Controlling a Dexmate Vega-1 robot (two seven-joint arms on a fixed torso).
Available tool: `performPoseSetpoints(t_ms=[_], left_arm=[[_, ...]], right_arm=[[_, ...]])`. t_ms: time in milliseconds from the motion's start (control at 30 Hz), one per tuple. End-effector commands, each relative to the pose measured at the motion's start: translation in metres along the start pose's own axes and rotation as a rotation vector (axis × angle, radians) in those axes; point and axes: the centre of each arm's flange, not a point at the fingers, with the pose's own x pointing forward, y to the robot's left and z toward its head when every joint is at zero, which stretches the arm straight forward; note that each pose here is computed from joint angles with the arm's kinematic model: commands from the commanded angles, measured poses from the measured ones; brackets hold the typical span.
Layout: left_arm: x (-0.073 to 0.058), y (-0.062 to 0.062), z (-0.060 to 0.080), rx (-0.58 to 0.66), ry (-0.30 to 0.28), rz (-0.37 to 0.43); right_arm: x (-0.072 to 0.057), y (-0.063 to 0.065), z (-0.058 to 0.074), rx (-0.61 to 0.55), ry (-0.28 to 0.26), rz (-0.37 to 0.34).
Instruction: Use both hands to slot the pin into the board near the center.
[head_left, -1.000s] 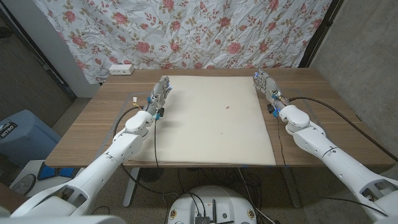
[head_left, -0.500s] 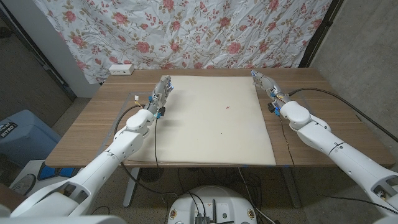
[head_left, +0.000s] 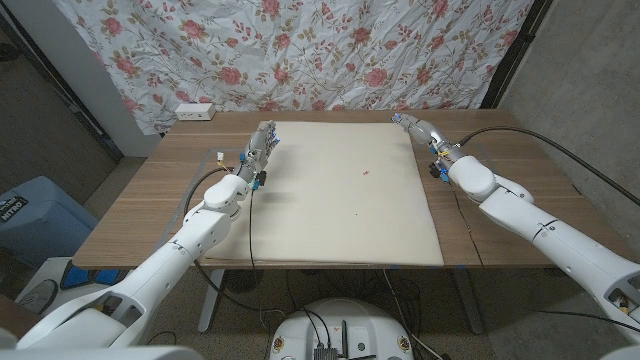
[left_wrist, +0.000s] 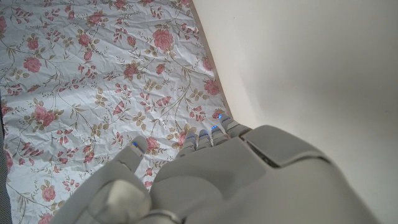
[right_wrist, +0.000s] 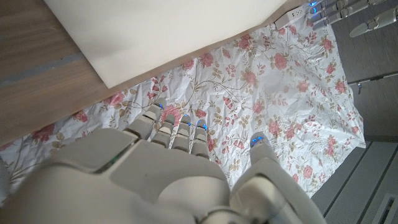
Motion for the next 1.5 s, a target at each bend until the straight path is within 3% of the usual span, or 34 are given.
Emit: performPoseSetpoints(t_ms=[33,267,967,1000,1500], left_arm=[[-0.003,0.003,0.000,0.007,-0.012,-0.001],[-0.002,0.003,0.004,0.020,-0.021,-0.014],[-0.006,0.006,0.007,0.032,-0.020,-0.012],[-0.006,0.006,0.007,0.033,-0.021,-0.012],[-0.007,0.005,0.005,0.033,-0.014,-0.010]], right_arm=[[0.008,0.001,0.014,-0.201,-0.044,0.070],[0.013,0.003,0.022,-0.304,-0.068,0.130],[0.014,0.000,0.049,-0.519,-0.083,0.211],[0.014,0.001,0.048,-0.595,-0.064,0.222],[0.022,-0.005,0.066,-0.646,-0.073,0.307]])
